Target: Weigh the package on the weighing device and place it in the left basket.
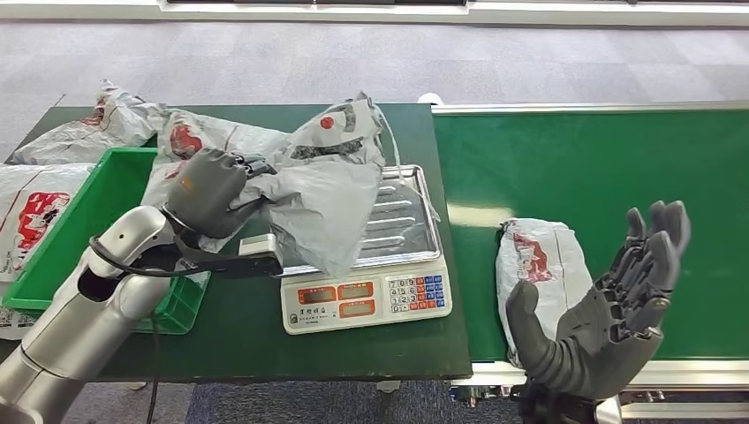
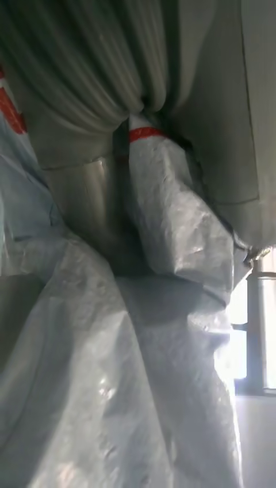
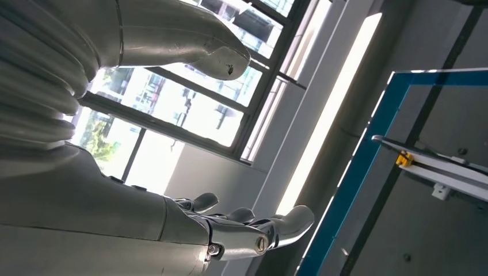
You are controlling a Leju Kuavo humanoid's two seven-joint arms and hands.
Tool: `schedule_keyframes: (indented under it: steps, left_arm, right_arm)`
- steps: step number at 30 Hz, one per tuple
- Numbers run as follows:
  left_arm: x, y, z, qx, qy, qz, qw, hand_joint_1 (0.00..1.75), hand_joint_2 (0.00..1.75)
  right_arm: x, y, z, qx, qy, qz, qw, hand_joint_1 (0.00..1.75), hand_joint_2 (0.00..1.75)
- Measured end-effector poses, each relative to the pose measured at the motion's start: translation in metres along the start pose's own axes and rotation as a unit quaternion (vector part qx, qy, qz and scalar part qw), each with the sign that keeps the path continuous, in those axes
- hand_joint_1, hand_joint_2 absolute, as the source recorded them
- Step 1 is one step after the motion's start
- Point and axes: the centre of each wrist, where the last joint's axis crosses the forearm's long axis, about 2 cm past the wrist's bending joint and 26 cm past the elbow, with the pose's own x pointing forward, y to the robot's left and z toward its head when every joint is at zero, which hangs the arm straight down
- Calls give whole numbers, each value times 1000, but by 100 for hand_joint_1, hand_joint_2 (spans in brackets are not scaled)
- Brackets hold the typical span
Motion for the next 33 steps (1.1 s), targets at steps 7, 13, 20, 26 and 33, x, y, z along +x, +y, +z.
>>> schedule_keyframes:
  steps: [7, 13, 20, 26, 33]
  left_arm:
    - [-63, 9, 11, -4, 107, -111, 988, 175, 175]
    - [-113, -8, 36, -39, 212, -116, 969, 175, 175]
    - [-152, -20, 71, -78, 299, -114, 944, 175, 175]
    - [-173, -21, 97, -100, 346, -121, 925, 175, 175]
    - [-192, -20, 129, -103, 398, -123, 903, 20, 87]
  right_arm:
    - [-1, -4, 4, -2, 2, 5, 1000, 0, 175]
    - [0, -5, 5, 3, 3, 12, 1000, 0, 175]
    - [0, -5, 4, 5, 5, 15, 1000, 0, 175]
    - [0, -5, 4, 7, 4, 18, 1000, 0, 175]
    - [0, -5, 4, 13, 7, 27, 1000, 0, 175]
